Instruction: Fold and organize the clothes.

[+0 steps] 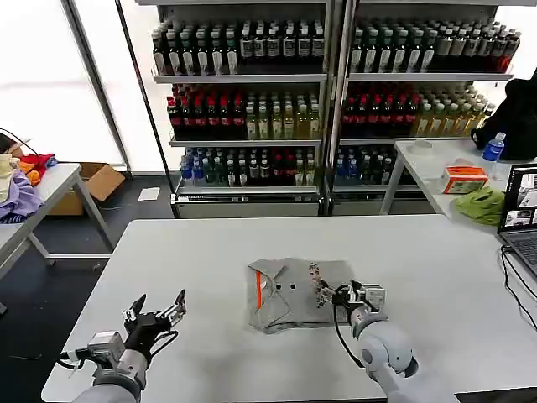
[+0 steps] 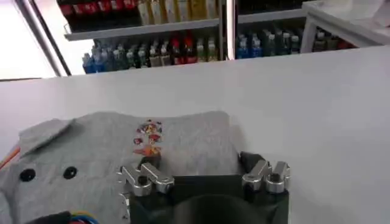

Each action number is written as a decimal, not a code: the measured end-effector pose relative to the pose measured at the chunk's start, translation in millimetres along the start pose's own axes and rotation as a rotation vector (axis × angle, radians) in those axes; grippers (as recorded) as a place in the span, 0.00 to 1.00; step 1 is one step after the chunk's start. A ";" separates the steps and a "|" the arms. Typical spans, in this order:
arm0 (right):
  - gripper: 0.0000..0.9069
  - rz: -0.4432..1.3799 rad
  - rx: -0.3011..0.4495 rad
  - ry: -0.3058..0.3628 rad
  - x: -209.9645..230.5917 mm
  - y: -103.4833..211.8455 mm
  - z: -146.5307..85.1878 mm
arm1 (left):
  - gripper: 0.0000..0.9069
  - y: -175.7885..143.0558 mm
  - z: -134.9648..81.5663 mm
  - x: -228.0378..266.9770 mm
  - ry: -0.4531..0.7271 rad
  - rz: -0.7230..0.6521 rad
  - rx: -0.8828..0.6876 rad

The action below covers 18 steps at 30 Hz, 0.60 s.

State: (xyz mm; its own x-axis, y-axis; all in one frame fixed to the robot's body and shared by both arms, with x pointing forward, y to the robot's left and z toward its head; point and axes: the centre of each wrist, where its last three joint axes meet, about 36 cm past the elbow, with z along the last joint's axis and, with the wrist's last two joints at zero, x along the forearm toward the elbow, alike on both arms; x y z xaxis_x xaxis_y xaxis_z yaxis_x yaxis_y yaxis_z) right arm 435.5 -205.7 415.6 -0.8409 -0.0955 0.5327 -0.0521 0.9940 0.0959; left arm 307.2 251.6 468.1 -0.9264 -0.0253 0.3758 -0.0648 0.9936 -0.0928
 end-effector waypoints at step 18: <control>1.00 0.049 0.053 -0.182 58.4 -20.2 -33.1 | 1.00 -6.0 -5.0 -0.2 -0.100 0.015 0.005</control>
State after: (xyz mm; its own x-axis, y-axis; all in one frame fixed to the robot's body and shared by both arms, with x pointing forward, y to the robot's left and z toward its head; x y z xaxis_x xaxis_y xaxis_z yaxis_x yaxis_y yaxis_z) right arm 405.2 -233.2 472.6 -0.9263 -0.0405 0.3747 -0.0328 0.9991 0.0269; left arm 309.6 246.2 473.2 -0.9597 -0.0214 0.2802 -0.0520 0.9934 -0.1022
